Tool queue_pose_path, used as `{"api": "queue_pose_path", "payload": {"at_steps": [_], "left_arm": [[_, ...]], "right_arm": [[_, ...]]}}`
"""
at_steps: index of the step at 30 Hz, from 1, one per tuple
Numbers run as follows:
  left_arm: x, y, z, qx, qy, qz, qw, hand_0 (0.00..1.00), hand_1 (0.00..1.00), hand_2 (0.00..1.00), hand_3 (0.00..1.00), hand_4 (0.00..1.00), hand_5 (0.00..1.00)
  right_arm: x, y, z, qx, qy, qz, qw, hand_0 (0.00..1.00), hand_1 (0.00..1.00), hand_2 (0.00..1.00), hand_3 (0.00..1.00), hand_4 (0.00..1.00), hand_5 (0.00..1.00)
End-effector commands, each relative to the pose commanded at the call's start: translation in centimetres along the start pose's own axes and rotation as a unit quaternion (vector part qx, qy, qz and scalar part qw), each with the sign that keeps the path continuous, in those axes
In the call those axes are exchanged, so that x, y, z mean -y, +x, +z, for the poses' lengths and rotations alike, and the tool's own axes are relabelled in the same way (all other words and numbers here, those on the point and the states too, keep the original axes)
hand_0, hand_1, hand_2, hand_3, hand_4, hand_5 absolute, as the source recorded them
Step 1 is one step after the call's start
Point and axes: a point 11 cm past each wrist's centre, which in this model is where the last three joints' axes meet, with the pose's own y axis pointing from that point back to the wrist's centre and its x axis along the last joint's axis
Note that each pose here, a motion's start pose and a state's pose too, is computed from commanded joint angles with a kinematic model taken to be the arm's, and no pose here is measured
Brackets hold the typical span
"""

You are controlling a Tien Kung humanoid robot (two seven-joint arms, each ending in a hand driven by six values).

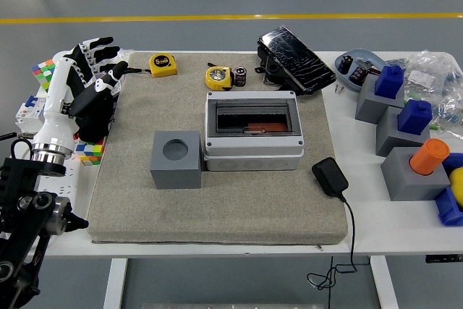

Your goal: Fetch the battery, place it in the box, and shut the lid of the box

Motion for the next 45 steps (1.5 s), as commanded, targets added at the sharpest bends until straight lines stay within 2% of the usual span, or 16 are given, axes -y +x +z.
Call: {"api": "queue_pose_path", "payload": {"at_steps": [10, 22, 35, 45], "left_arm": [[-0.4, 0.6, -0.6, 0.01, 0.021, 0.002, 1.0, 0.592, 0.73, 0.691, 0.713, 0.998, 0.469], [-0.6, 1.3, -0.8, 0.015, 0.027, 0.006, 0.999, 0.594, 0.732, 0.7, 0.713, 0.998, 0.468], [-0.8, 1.1, -1.2, 0.016, 0.039, 0.001, 0.999, 0.601, 0.731, 0.701, 0.714, 0.998, 0.468], [-0.6, 0.8, -1.0, 0.016, 0.039, -0.005, 0.999, 0.602, 0.729, 0.703, 0.713, 0.998, 0.465]], "right_arm": [[0.0, 0.1, 0.3, -0.002, -0.003, 0.001, 1.0, 0.638, 0.648, 0.673, 0.602, 0.993, 0.586], [0.1, 0.1, 0.5, 0.001, -0.004, 0.001, 1.0, 0.636, 0.648, 0.673, 0.603, 0.992, 0.586], [0.2, -0.3, 1.1, 0.006, -0.009, -0.002, 1.0, 0.635, 0.647, 0.673, 0.603, 0.992, 0.586], [0.1, -0.3, 0.8, 0.013, -0.005, -0.003, 1.0, 0.638, 0.647, 0.673, 0.604, 0.992, 0.585]]}}
